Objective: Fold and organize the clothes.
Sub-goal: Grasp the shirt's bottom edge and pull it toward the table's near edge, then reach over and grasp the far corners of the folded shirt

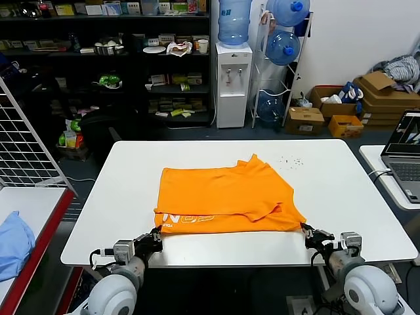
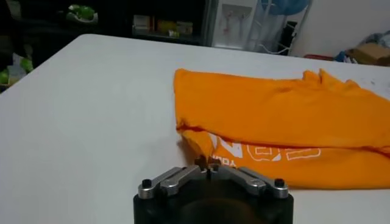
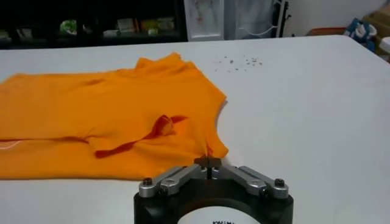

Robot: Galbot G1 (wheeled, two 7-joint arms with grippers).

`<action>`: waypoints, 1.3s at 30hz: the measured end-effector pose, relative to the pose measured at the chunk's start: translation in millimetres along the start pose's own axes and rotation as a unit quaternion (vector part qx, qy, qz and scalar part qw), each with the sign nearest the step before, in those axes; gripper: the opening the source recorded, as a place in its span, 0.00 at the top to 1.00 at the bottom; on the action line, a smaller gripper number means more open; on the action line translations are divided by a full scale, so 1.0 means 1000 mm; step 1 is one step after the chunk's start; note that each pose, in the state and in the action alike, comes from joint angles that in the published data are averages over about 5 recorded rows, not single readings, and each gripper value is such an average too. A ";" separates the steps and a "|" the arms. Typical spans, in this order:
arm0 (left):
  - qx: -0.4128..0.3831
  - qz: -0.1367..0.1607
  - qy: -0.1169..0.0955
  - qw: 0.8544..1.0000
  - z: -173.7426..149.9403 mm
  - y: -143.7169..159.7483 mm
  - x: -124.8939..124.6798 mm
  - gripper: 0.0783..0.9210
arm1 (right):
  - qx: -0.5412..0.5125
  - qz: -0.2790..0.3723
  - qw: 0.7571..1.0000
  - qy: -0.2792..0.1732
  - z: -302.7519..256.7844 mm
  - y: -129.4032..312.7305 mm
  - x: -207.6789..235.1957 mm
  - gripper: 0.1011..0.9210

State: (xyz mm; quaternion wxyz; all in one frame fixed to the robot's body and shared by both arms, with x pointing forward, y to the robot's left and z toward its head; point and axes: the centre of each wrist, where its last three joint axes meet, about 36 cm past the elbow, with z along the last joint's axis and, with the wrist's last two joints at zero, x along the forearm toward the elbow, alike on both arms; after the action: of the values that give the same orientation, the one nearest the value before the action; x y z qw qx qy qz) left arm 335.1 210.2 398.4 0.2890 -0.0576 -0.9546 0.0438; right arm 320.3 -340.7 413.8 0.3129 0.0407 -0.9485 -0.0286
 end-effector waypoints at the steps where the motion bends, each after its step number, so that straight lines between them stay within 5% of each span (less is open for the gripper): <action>1: 0.000 0.001 0.000 1.000 -0.001 0.000 0.005 0.98 | -0.001 0.000 1.000 0.002 0.001 0.002 0.005 0.97; 11: -0.009 0.014 0.017 1.000 0.004 -0.001 0.054 0.98 | -0.003 0.008 1.000 0.027 0.014 0.012 0.043 0.97; 16: -0.011 0.022 0.032 0.999 0.008 -0.003 0.071 0.87 | -0.004 0.011 0.999 0.036 0.019 0.013 0.049 0.92; 24: -0.009 0.019 0.036 0.999 0.008 -0.002 0.077 0.61 | 0.014 0.008 1.000 0.017 0.010 0.016 0.055 0.64; 33: -0.016 0.018 0.007 1.000 -0.018 0.006 0.073 0.31 | 0.043 0.000 0.999 -0.034 -0.027 0.016 0.047 0.33; 39: -0.011 0.030 -0.014 0.999 -0.036 0.015 0.046 0.10 | 0.034 0.000 0.997 -0.070 -0.064 0.015 0.009 0.12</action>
State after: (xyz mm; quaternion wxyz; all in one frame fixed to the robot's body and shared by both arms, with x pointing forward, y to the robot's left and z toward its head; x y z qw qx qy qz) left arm 318.7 232.8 451.6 0.2733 -0.0885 -0.9569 0.0430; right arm 350.2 -328.5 471.8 0.2437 0.0496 -0.9686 0.0005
